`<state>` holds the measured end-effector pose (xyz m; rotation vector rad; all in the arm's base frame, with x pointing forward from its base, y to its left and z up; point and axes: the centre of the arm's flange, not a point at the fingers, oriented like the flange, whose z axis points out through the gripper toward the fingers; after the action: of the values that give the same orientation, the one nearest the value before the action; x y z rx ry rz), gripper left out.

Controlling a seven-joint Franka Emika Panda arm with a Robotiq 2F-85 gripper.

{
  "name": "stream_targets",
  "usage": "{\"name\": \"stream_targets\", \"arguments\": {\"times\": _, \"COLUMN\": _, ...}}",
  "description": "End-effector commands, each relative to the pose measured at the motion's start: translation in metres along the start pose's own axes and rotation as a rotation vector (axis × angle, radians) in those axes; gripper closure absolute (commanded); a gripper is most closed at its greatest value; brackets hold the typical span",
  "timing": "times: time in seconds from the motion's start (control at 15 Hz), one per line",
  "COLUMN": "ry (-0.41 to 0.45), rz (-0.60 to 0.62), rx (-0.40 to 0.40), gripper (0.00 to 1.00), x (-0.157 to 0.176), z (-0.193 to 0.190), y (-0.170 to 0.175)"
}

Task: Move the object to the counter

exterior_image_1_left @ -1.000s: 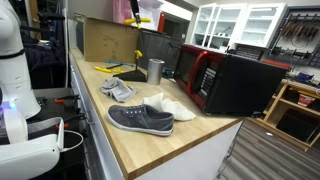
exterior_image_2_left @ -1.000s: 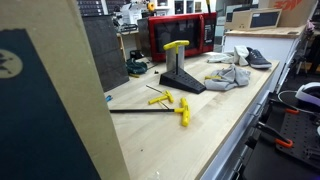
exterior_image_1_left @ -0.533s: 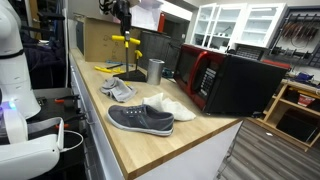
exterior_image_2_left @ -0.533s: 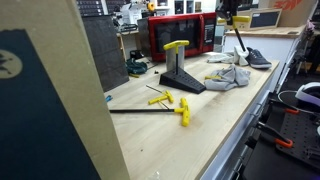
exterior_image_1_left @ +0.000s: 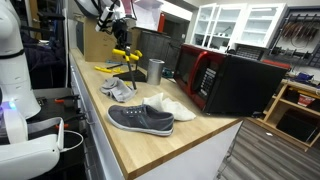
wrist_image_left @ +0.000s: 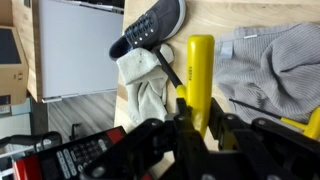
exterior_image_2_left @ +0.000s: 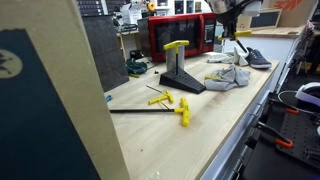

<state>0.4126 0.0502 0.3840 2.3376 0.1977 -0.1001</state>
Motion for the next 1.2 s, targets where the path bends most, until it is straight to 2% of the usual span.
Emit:
{"name": "stream_targets", "arguments": {"times": 0.0, "ry": 0.078, "rz": -0.144, "rx": -0.098, "gripper": 0.94, "x": 0.019, "z": 0.0, "y": -0.027}}
{"name": "stream_targets", "arguments": {"times": 0.2, "ry": 0.12, "rz": -0.233, "rx": -0.14, "gripper": 0.94, "x": 0.024, "z": 0.001, "y": -0.059}}
{"name": "stream_targets", "arguments": {"times": 0.33, "ry": 0.129, "rz": -0.272, "rx": -0.137, "gripper": 0.94, "x": 0.019, "z": 0.001, "y": -0.077}}
{"name": "stream_targets", "arguments": {"times": 0.87, "ry": 0.053, "rz": -0.409, "rx": -0.125, "gripper": 0.94, "x": -0.017, "z": 0.027, "y": -0.097}}
{"name": "stream_targets", "arguments": {"times": 0.93, "ry": 0.047, "rz": -0.426, "rx": -0.128, "gripper": 0.51, "x": -0.019, "z": 0.03, "y": -0.097}}
{"name": "stream_targets", "arguments": {"times": 1.0, "ry": 0.044, "rz": -0.433, "rx": -0.128, "gripper": 0.5, "x": -0.02, "z": 0.032, "y": -0.096}}
{"name": "stream_targets", "arguments": {"times": 1.13, "ry": 0.052, "rz": -0.41, "rx": -0.114, "gripper": 0.37, "x": -0.017, "z": 0.027, "y": -0.091}}
